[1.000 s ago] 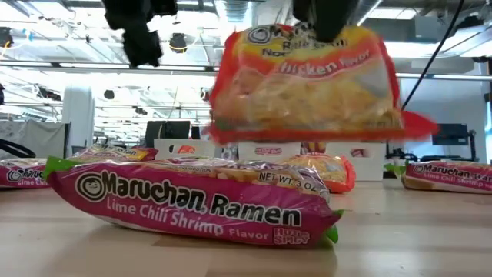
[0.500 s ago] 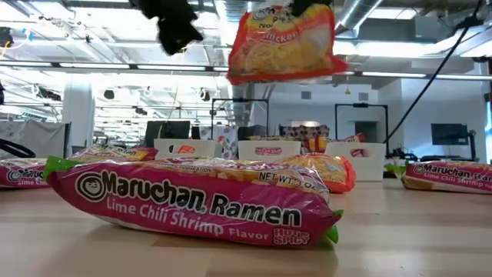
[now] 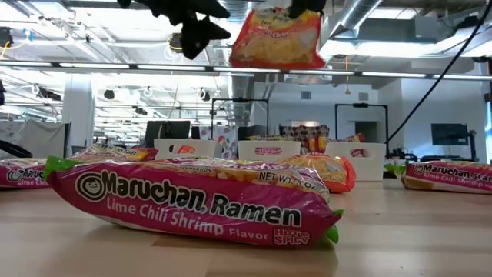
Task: Sort Maruchan noodles
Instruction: Put the orange noodle pack into the left white bin
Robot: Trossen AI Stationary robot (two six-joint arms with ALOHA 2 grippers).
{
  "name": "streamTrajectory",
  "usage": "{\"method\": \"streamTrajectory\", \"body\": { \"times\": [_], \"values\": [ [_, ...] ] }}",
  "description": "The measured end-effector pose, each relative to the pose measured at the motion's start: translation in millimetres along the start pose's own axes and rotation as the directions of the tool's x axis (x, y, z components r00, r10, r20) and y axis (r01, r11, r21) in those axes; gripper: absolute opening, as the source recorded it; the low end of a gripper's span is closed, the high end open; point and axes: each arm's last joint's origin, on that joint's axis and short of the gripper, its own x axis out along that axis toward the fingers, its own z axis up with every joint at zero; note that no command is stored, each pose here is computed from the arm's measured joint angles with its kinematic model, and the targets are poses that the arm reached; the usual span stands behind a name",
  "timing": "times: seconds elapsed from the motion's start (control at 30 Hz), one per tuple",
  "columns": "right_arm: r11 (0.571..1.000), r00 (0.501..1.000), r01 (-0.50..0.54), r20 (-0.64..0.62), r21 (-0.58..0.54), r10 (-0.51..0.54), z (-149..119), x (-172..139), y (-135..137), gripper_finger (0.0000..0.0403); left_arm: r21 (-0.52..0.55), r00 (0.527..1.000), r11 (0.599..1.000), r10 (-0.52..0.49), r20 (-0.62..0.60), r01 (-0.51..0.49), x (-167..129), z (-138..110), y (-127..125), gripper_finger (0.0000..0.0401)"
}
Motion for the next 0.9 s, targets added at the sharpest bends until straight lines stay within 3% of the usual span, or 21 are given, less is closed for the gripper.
{"method": "streamTrajectory", "body": {
  "times": [0.53,0.67,0.9],
  "values": [
    [0.995,0.999,0.012,0.046,-0.096,-0.008,6.0,-11.5,-17.5,0.0005,-0.038,0.989,0.988,-0.145,0.031,0.146,34.3,0.2,31.7,0.0161],
    [0.996,0.999,0.023,0.034,-0.081,-0.020,4.6,-13.1,-24.1,0.0005,-0.049,0.972,0.971,-0.231,0.037,0.233,42.3,-0.2,37.4,0.0161],
    [0.996,0.998,0.038,0.047,-0.087,-0.034,5.5,-15.3,-32.4,0.0005,-0.030,0.970,0.974,-0.223,0.101,0.227,51.5,2.7,41.8,0.0161]
  ]
}}
